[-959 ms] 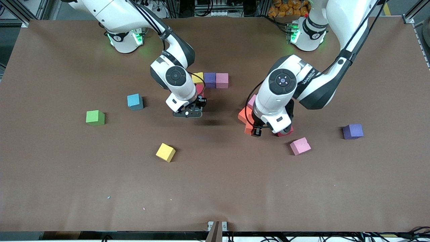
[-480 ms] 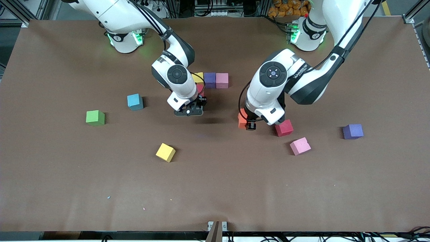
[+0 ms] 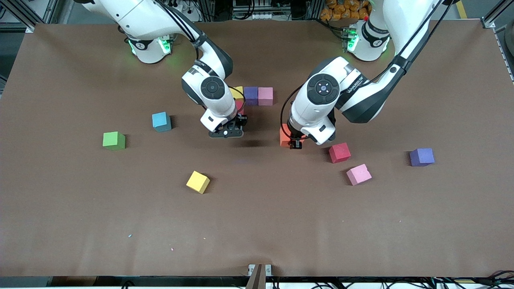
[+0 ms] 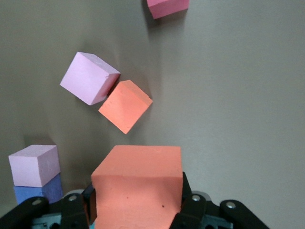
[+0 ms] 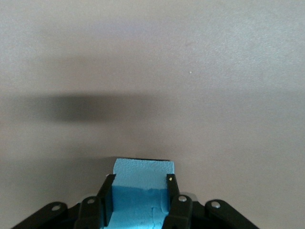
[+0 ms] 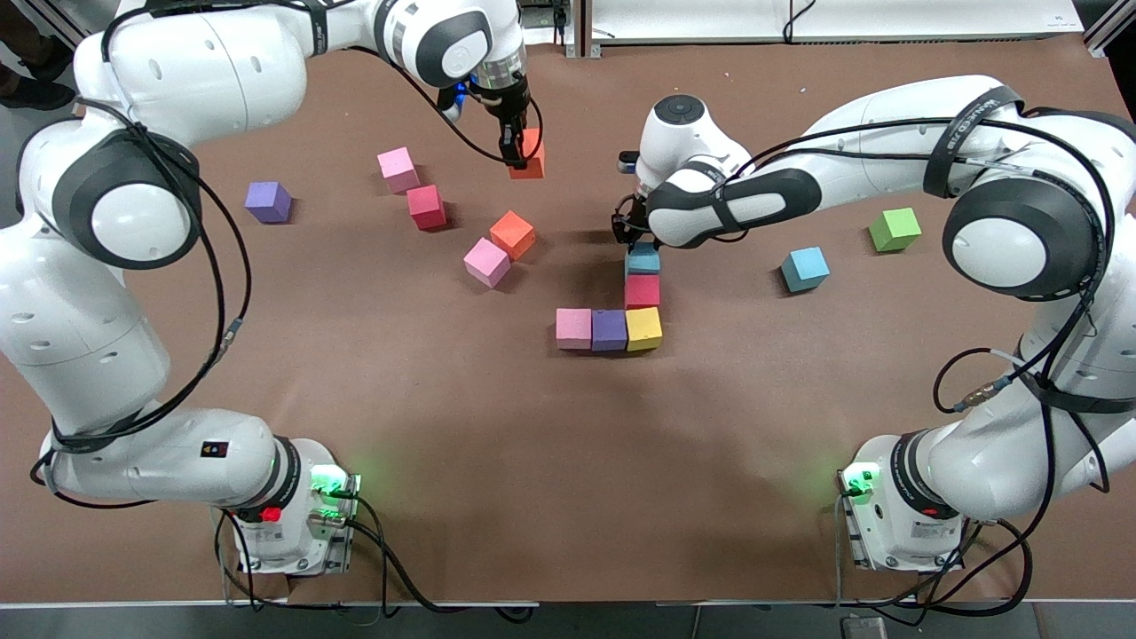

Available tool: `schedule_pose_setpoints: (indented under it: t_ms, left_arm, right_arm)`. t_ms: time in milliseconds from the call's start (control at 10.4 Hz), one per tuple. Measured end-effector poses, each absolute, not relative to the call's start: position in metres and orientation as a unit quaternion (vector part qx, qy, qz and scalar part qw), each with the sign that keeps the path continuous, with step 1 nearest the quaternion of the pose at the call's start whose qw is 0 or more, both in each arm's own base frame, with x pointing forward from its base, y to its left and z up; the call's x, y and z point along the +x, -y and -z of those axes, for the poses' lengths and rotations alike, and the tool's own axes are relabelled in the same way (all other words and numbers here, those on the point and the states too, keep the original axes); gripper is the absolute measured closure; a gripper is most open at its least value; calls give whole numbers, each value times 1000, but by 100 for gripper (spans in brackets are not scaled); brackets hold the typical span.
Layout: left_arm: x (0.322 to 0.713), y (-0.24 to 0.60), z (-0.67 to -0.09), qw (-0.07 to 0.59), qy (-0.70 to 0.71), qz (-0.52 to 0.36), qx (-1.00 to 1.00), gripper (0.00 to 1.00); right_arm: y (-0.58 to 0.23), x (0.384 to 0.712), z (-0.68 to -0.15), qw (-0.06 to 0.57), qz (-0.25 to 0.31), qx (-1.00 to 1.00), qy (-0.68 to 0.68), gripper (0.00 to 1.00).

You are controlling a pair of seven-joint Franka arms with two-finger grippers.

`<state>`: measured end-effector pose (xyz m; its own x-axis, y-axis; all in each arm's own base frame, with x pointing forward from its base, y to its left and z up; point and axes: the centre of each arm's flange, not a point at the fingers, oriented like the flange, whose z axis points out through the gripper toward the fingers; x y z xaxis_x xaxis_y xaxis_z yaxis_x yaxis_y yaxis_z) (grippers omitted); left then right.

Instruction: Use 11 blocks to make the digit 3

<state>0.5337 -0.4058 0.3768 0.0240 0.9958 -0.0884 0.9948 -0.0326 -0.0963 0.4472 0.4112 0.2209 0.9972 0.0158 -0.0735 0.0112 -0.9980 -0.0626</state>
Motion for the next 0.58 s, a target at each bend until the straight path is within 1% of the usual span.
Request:
schedule_pose_setpoints:
  t_ms: [576]
  left_arm:
    - [522, 413, -365, 17, 688, -69, -722, 38]
  right_arm:
    - [-412, 443, -218, 30, -36, -999, 8, 53]
